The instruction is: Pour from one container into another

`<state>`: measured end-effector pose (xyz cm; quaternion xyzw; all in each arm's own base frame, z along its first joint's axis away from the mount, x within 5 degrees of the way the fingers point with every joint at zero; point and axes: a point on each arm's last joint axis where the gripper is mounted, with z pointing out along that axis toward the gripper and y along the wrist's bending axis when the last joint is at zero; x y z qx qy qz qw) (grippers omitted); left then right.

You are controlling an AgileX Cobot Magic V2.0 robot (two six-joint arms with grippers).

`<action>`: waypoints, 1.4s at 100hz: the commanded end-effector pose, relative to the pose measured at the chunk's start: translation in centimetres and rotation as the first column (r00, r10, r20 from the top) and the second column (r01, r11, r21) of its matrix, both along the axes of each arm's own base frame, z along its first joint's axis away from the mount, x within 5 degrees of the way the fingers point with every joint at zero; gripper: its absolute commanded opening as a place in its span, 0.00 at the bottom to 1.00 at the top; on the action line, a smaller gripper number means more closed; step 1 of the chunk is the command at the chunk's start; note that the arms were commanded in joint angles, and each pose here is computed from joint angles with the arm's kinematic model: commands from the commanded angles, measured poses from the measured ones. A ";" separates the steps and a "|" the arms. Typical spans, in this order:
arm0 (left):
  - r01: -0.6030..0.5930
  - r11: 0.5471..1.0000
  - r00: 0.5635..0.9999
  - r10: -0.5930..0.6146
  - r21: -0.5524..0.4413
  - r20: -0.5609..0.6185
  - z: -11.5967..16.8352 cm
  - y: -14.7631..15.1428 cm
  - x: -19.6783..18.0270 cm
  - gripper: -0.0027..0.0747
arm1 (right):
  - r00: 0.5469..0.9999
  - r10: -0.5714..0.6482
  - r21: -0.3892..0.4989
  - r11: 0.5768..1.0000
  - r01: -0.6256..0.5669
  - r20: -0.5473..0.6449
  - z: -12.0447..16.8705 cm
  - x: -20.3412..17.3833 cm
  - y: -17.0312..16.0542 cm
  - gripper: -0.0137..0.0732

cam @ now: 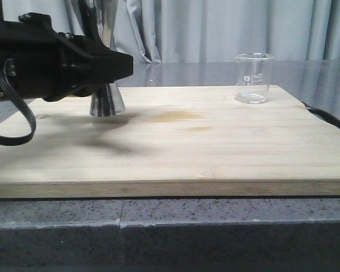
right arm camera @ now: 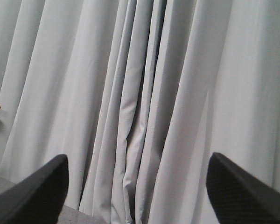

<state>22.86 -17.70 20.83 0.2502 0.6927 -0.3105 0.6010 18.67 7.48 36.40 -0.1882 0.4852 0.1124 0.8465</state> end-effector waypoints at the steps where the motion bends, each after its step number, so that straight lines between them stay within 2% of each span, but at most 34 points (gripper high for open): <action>1: 0.005 0.994 0.992 0.008 -0.109 0.123 2.5 0.0 0.1 0.01 | 0.995 0.004 0.035 0.999 -0.008 0.098 1.6 -0.7 -0.3 0.79; 49: 0.024 0.991 0.993 -0.009 -0.133 0.115 0.3 -0.7 0.8 0.01 | 0.995 0.005 0.033 0.999 -0.008 0.098 1.6 -0.7 -0.2 0.79; 140: 0.027 0.991 0.993 -0.012 -0.127 0.115 0.2 -0.7 0.8 0.01 | 0.995 0.005 0.033 0.999 -0.008 0.098 1.6 -0.7 -0.2 0.79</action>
